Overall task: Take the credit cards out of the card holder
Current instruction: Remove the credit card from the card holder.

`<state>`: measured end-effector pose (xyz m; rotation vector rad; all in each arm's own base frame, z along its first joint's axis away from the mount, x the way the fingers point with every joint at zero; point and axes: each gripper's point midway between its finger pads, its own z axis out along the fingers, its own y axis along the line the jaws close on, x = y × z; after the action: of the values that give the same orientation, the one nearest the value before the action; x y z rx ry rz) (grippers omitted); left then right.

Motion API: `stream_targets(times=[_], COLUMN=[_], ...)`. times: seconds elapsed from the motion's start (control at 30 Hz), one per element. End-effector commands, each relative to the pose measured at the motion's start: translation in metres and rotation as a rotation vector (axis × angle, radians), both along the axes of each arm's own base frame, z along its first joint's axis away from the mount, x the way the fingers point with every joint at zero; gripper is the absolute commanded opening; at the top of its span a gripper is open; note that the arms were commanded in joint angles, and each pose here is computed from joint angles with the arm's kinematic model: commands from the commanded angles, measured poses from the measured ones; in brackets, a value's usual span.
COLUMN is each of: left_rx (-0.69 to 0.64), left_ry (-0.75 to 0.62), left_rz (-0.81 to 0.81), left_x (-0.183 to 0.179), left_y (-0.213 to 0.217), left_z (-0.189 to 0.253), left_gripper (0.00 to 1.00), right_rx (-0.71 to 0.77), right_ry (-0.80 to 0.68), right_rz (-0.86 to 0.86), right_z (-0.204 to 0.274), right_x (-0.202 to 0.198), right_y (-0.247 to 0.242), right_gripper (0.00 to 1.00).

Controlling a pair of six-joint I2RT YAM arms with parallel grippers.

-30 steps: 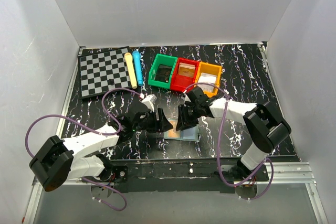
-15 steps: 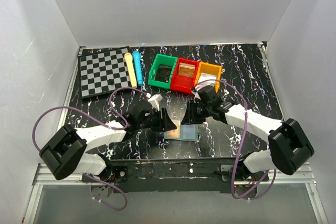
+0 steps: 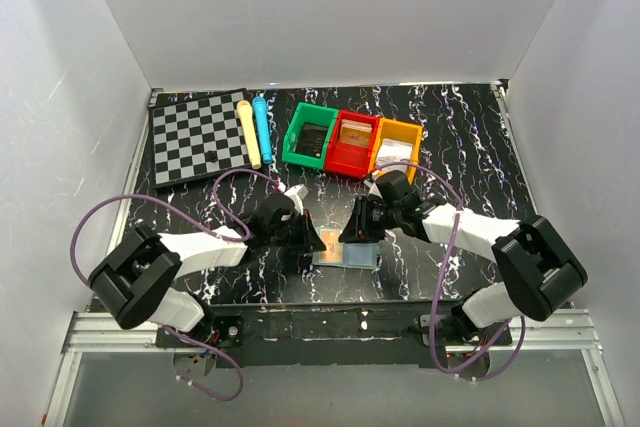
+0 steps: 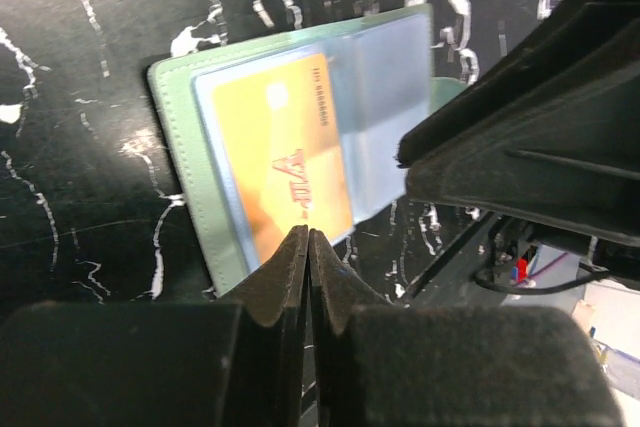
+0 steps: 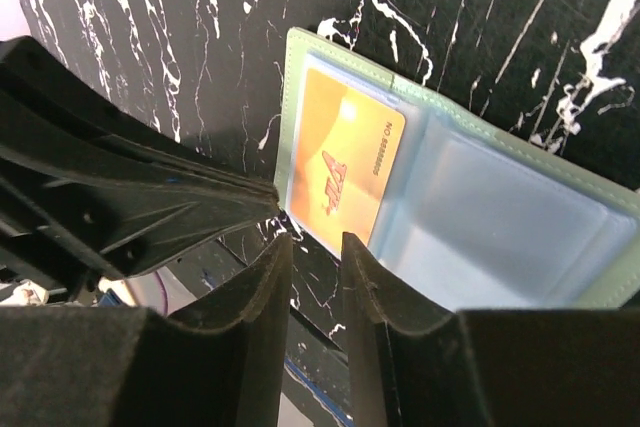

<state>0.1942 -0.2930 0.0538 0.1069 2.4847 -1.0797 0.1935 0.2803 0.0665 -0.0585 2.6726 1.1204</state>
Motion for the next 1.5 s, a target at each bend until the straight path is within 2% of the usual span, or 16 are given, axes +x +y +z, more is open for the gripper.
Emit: stream_targets(times=[0.0, 0.13, 0.3, 0.83, 1.47], left_rx=[0.069, 0.109, 0.122, 0.145, 0.152], left_ry=[0.007, 0.022, 0.025, 0.046, 0.060], left_rz=[0.037, 0.045, 0.042, 0.056, 0.060], left_x=[0.011, 0.011, 0.011, 0.006, 0.004], left_y=[0.005, 0.010, 0.010, 0.017, 0.020], left_z=[-0.012, -0.023, -0.027, -0.036, -0.038], left_gripper=[0.00, 0.00, 0.00, 0.00, 0.00], right_rx=[0.058, 0.039, 0.021, -0.005, 0.062], right_ry=[0.013, 0.020, 0.034, 0.057, 0.065], right_rz=[-0.006, -0.018, -0.017, -0.020, 0.025], right_z=[0.000, -0.009, -0.016, -0.028, -0.025], right_x=[0.006, 0.005, 0.004, 0.003, 0.001], right_y=[0.012, 0.009, 0.007, 0.005, 0.016], right_gripper=[0.36, 0.42, 0.43, 0.41, 0.35])
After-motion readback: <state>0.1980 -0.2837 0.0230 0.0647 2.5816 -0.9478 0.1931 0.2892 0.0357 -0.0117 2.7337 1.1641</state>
